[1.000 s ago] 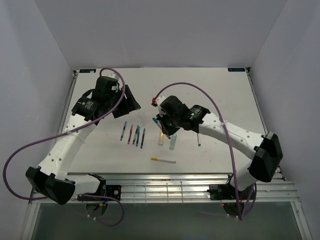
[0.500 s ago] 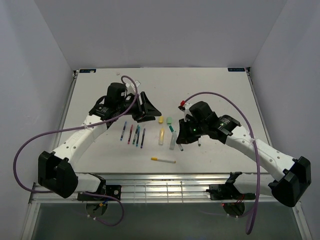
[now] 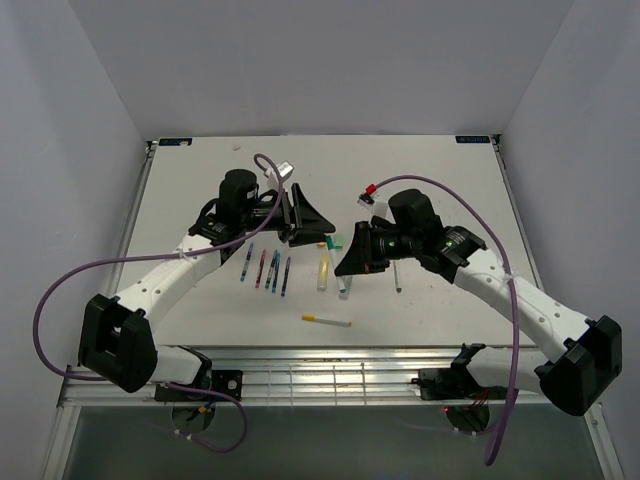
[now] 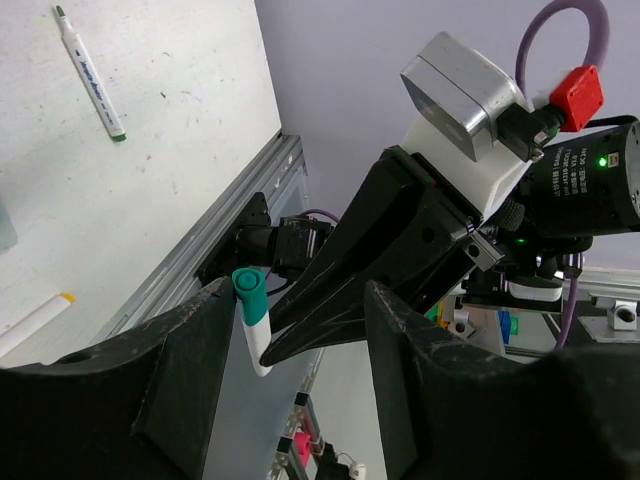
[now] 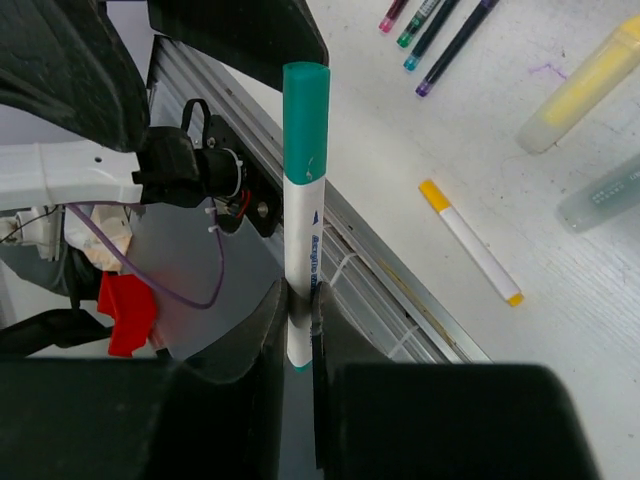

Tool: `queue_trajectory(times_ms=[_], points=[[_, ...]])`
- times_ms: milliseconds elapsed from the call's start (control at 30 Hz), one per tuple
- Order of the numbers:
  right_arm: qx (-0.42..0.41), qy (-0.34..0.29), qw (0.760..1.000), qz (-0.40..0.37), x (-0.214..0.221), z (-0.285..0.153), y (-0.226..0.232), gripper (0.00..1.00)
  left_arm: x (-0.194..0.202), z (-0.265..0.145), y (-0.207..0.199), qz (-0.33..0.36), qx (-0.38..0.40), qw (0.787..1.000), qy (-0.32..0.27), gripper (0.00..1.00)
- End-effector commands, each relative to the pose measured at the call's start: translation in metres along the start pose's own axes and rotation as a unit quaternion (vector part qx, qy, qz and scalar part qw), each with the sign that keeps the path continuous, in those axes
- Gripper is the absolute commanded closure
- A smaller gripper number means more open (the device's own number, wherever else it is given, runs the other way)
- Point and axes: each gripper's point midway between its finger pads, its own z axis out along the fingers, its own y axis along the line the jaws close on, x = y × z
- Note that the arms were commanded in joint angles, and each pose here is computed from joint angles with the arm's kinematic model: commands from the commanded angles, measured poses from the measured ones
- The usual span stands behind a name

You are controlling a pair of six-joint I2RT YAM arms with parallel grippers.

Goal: Open the pen caps

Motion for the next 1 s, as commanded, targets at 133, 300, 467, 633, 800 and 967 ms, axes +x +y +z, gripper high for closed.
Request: queue_trajectory(times_ms=[133, 300, 467, 633, 800, 967], points=[[-0.053, -0.023, 0.998, -0.013, -0.024, -0.002, 0.03, 0.92, 0.007, -0.001, -0.016, 0.019, 0.024, 1.0, 0.001, 0.36], [-0.048, -0.03, 0.998, -0.012, -0.027, -0.003, 0.029, 0.92, 0.007, 0.0, -0.013, 0.018, 0.018, 1.0, 0.001, 0.39], [-0.039, -0.038, 0.998, -0.005, -0.034, -0.002, 0.024, 0.92, 0.008, 0.001, -0.011, 0.016, 0.018, 1.0, 0.007, 0.48], [-0.046, -0.04, 0.998, 0.003, -0.039, 0.001, 0.026, 0.92, 0.007, 0.002, -0.01, 0.016, 0.017, 1.0, 0.008, 0.69], [-0.047, -0.039, 0.998, 0.009, -0.041, 0.004, 0.024, 0.88, 0.005, 0.006, -0.008, 0.01, 0.014, 1.0, 0.013, 0.96], [-0.049, -0.037, 0.998, 0.002, -0.045, 0.008, 0.023, 0.64, 0.004, 0.008, -0.006, 0.003, 0.01, 1.0, 0.017, 1.0]])
